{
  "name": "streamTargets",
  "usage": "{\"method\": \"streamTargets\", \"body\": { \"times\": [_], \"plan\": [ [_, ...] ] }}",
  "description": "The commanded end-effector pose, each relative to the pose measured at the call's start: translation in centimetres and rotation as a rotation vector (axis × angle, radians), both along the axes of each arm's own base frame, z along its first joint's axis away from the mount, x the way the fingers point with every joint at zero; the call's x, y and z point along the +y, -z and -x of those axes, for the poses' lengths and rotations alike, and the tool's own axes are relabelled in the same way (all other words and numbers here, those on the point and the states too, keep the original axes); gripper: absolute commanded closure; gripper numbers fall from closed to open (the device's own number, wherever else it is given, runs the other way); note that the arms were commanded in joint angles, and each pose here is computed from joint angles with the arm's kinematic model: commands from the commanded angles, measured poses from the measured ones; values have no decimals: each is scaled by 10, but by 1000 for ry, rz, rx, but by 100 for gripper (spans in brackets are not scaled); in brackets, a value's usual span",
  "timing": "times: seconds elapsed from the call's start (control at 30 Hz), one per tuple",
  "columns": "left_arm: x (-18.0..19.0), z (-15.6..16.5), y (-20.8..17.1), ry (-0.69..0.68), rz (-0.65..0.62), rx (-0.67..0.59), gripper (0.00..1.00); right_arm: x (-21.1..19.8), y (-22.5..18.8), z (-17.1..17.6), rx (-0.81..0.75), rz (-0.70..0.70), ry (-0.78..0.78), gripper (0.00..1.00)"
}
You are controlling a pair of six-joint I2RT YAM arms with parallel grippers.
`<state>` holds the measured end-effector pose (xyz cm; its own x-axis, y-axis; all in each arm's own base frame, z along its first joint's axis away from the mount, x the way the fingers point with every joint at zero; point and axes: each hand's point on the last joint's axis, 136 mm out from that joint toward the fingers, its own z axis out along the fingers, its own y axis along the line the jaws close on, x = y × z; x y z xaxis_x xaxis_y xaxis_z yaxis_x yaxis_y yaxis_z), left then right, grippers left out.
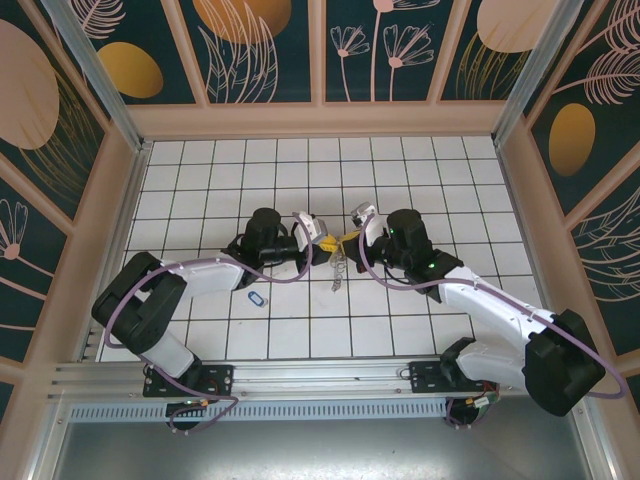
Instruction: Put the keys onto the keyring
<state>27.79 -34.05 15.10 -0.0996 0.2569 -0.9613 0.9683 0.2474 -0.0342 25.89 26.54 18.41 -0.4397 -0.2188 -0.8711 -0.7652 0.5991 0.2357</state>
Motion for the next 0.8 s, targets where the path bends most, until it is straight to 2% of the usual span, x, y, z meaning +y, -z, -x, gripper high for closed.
{"method": "streamTargets", "body": {
  "times": [0.0, 0.43, 0.6, 0.7, 0.77],
  "plan": [
    [-3, -5, -4, 12, -3, -20, 78, 11, -26, -1, -69, -43, -42, 100],
    [-7, -4, -7, 50, -10, -37, 78, 15, -23, 0, -52, -34, -68, 100],
    [-5, -5, -2, 39, -31, -34, 88, 16, -23, 0, -54, -32, -68, 100],
    [-3, -5, 0, 29, -42, -42, 99, 13, -20, -2, -50, -22, -47, 100],
    [-2, -6, 0, 23, -43, -46, 100, 8, -17, -4, -46, -12, -18, 100]
  ]
}}
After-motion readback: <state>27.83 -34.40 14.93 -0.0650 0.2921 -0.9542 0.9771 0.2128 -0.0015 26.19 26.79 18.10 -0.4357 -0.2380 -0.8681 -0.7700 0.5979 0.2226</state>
